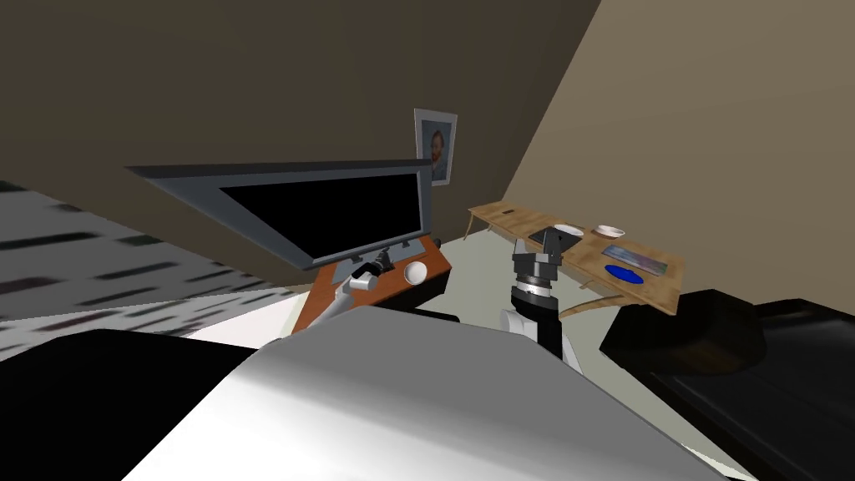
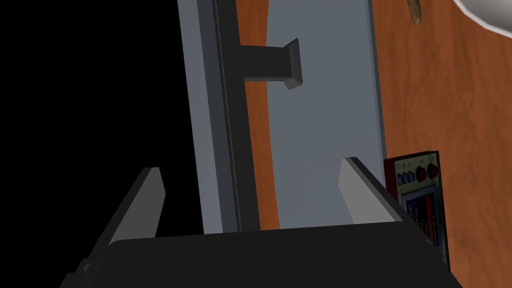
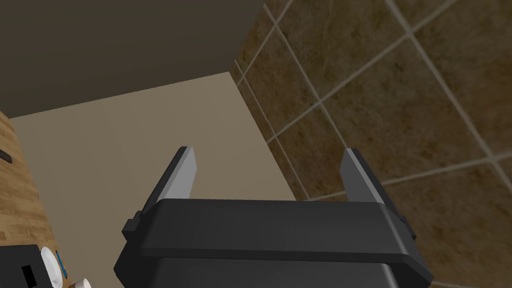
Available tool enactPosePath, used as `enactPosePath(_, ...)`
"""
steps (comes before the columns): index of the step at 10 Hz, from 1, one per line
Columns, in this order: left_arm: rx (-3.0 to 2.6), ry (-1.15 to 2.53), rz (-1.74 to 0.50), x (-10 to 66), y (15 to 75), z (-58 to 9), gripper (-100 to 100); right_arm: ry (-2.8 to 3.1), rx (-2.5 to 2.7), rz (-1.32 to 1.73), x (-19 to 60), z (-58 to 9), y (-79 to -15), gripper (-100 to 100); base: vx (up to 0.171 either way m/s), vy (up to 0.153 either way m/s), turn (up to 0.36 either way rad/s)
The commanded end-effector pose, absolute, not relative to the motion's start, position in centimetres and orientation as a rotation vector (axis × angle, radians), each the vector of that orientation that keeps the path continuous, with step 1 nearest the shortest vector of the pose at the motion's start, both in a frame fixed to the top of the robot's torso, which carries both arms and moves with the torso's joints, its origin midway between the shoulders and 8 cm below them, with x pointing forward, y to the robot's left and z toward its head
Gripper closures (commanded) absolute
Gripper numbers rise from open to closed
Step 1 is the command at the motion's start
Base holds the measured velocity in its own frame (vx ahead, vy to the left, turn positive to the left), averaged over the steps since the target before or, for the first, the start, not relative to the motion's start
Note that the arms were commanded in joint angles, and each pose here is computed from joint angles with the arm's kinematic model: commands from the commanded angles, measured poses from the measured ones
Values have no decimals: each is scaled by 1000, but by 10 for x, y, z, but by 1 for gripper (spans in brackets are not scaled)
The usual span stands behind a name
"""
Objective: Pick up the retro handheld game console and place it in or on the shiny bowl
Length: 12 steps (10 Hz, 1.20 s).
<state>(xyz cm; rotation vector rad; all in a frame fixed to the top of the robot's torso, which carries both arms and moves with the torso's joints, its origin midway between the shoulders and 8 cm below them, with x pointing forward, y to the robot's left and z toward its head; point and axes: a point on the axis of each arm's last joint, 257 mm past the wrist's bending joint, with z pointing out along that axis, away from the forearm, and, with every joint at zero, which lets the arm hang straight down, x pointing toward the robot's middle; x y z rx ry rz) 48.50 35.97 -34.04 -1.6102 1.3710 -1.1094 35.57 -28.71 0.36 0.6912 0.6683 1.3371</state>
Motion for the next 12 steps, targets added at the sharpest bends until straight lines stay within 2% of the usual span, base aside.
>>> enactPosePath(1, -1696, 1381, -1069, 483, 375, -359, -100, 668, 691, 1337, 356, 4, -287, 0, -24, 16, -261)
enactPosePath(12, -2124, 1361, -786, 428, 454, -454, -100, 668, 691, 1337, 356, 4, -287, 0, -25, 30, -176)
